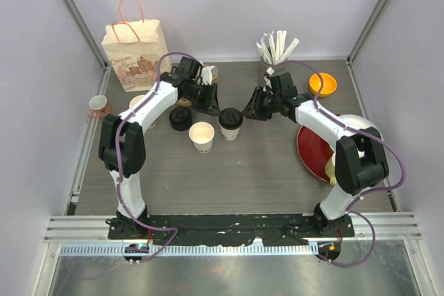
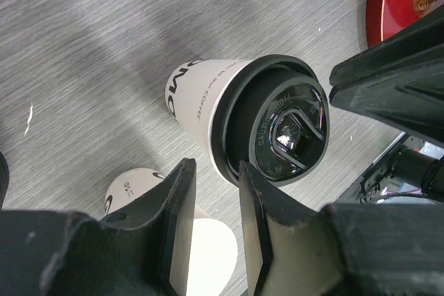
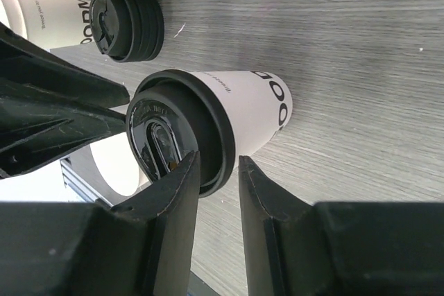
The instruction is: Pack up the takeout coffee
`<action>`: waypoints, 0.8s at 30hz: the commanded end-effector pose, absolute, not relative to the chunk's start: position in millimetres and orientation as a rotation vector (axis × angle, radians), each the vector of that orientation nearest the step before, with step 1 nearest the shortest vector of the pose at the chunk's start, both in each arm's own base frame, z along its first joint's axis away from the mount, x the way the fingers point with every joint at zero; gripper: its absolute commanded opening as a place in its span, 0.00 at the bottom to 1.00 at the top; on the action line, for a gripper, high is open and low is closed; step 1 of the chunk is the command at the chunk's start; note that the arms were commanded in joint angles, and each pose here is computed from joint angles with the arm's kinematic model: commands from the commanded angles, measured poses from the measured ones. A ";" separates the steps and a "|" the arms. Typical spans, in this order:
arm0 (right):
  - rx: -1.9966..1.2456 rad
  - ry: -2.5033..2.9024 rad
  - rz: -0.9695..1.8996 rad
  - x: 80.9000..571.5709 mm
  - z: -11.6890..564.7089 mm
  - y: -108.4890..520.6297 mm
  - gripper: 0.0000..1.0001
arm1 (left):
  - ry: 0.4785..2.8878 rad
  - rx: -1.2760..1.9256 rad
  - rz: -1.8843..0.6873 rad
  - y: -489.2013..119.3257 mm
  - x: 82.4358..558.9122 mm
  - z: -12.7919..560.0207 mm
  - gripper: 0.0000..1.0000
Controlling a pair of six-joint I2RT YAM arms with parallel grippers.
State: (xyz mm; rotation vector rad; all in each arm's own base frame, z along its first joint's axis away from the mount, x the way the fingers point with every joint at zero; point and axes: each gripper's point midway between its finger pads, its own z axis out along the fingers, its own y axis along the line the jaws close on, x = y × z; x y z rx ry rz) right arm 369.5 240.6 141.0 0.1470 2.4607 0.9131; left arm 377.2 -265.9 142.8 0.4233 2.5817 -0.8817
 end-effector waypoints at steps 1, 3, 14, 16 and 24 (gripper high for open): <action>0.106 2.411 0.980 376.5 154.7 255.1 0.34 | 2.553 0.427 -0.928 -273.1 380.5 146.8 0.35; 0.102 2.412 0.980 377.4 153.5 255.7 0.34 | 2.568 0.425 -0.930 -273.5 378.9 140.0 0.35; 0.114 2.456 0.935 372.9 136.5 249.3 0.34 | 2.624 0.380 -0.945 -274.1 375.0 119.9 0.34; 0.110 2.451 0.935 372.9 137.9 249.8 0.34 | 2.622 0.381 -0.947 -274.3 374.8 120.6 0.34; 0.050 2.391 0.940 381.0 164.6 252.0 0.41 | 2.621 0.385 -0.975 -276.0 371.3 126.6 0.31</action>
